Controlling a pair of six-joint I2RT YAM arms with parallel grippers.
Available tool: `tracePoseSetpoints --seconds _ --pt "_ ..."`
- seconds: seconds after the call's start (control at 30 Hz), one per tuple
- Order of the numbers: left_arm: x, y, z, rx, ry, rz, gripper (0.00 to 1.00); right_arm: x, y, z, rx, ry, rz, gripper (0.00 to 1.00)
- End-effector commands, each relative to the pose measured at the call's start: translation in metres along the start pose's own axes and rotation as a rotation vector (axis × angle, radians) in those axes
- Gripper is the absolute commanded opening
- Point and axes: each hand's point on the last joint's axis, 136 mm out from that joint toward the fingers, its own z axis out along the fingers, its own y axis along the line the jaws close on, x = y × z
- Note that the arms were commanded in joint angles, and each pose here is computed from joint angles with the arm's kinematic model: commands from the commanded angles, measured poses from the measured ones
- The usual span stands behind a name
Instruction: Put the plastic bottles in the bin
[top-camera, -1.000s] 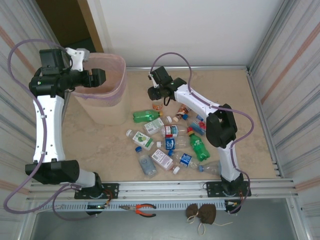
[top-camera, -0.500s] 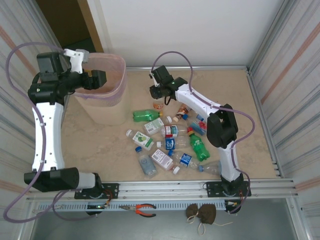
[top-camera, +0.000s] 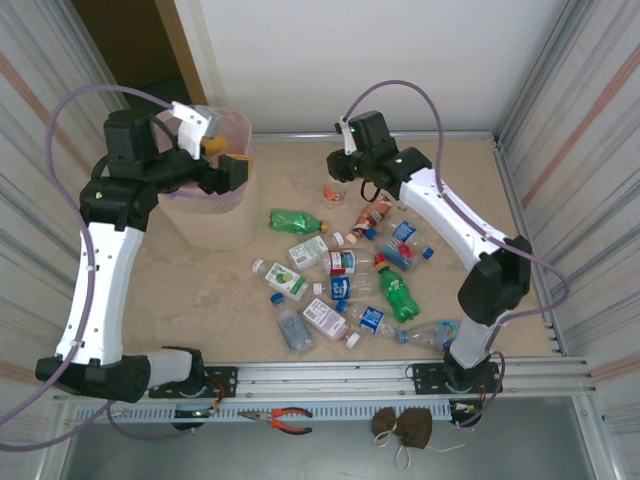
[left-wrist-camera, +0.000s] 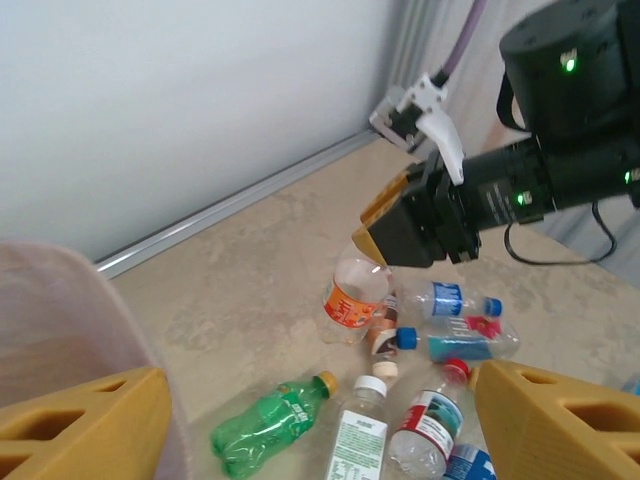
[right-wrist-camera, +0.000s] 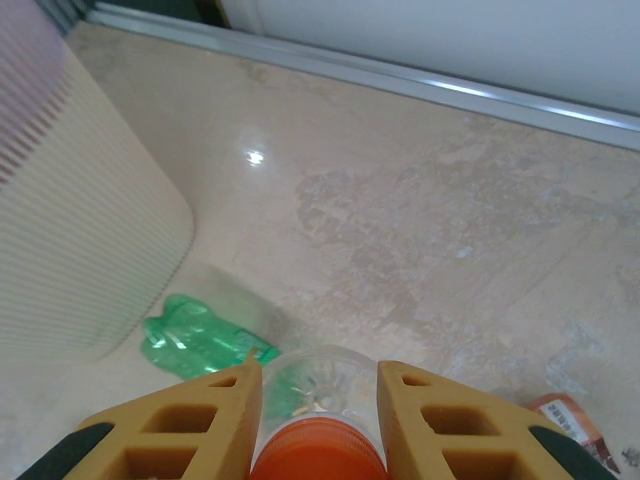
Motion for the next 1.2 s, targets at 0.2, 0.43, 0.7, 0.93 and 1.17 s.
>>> tracePoseSetpoints --seconds 0.2,0.43,0.7,0.93,1.17 --pt "0.003 -0.029 0.024 0.105 0.010 0.119 0.80 -0.007 0.007 -0.032 -0.104 -0.027 0.069 0.24" --pt "0.012 -0.054 0.048 0.197 0.046 0.179 0.80 -0.014 0.030 -0.078 -0.248 -0.063 0.093 0.23" --pt "0.035 -0.078 0.085 0.304 0.111 0.225 0.81 -0.013 0.050 -0.130 -0.375 -0.092 0.123 0.24" --pt "0.053 -0.112 0.106 0.436 0.125 0.314 0.84 -0.015 0.058 -0.152 -0.439 -0.105 0.170 0.24" --pt "0.053 -0.123 0.118 0.475 0.082 0.341 0.82 -0.013 0.060 -0.160 -0.456 -0.097 0.198 0.24"
